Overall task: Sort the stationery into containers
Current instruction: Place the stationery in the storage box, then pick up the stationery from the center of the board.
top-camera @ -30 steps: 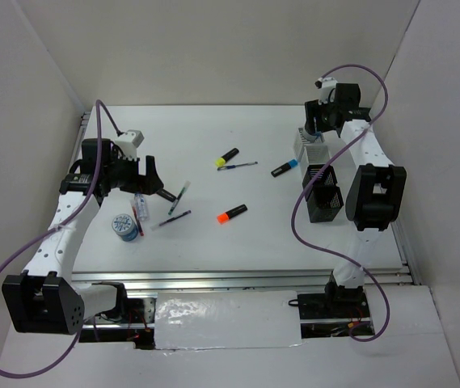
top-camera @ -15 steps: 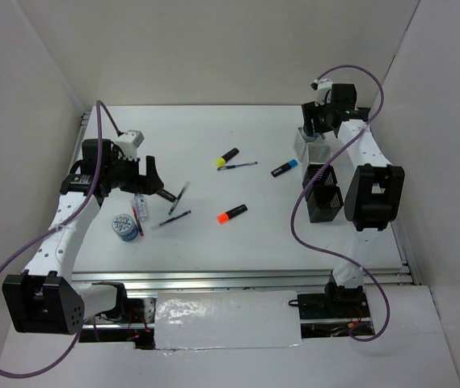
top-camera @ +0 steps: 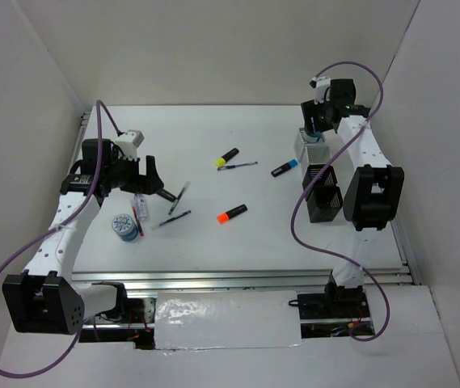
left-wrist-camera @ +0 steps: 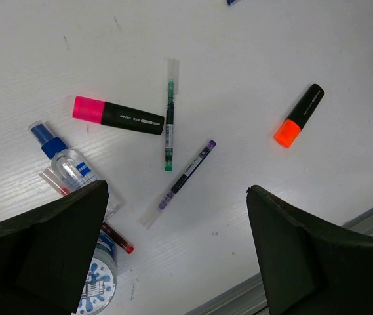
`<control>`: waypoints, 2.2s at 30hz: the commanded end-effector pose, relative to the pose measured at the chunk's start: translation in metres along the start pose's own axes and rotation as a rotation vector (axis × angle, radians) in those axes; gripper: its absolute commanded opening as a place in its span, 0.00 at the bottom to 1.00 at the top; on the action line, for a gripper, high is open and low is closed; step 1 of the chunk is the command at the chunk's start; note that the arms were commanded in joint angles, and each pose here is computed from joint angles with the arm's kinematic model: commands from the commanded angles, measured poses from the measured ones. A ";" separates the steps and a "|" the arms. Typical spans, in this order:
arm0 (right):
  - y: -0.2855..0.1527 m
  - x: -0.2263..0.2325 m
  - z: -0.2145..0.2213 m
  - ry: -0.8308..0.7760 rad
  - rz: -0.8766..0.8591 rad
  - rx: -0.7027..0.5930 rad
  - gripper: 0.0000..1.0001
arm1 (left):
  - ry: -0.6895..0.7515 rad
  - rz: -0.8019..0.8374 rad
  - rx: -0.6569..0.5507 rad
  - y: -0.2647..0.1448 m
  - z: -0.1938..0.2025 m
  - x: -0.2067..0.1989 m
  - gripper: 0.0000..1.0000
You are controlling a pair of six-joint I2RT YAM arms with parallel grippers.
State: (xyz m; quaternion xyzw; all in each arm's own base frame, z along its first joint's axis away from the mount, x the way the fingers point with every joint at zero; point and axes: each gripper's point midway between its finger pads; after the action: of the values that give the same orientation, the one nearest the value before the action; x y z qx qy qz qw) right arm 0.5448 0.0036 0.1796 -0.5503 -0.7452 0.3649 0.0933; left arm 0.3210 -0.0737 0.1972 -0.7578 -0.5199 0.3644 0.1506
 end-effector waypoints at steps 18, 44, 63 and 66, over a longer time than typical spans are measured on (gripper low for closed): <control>0.026 -0.006 -0.001 -0.022 0.013 0.014 0.72 | 0.011 0.010 -0.017 0.002 -0.007 0.000 0.99; -0.050 -0.021 -0.056 -0.048 0.070 -0.114 0.57 | 0.027 -0.011 -0.043 -0.008 -0.018 -0.002 0.99; -0.140 0.081 0.014 -0.001 -0.124 -0.117 0.83 | 0.150 -0.312 0.423 -0.029 0.101 0.122 0.99; -0.140 0.086 0.019 0.010 -0.137 -0.105 0.83 | 0.157 -0.302 0.443 -0.028 0.109 0.123 0.99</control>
State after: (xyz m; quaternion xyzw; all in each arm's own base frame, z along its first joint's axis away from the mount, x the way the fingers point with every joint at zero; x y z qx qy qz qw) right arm 0.3991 0.0493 0.2150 -0.4963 -0.7915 0.3402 0.1067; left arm 0.2544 0.0338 0.0939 -0.6305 -0.5454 0.3903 0.3908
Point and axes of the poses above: each gripper's point midway between its finger pads, its own y axis out along the fingers, its own x axis along the line the jaws close on, z = x × y, and after that the axes turned 11 degrees about -y, right-handed
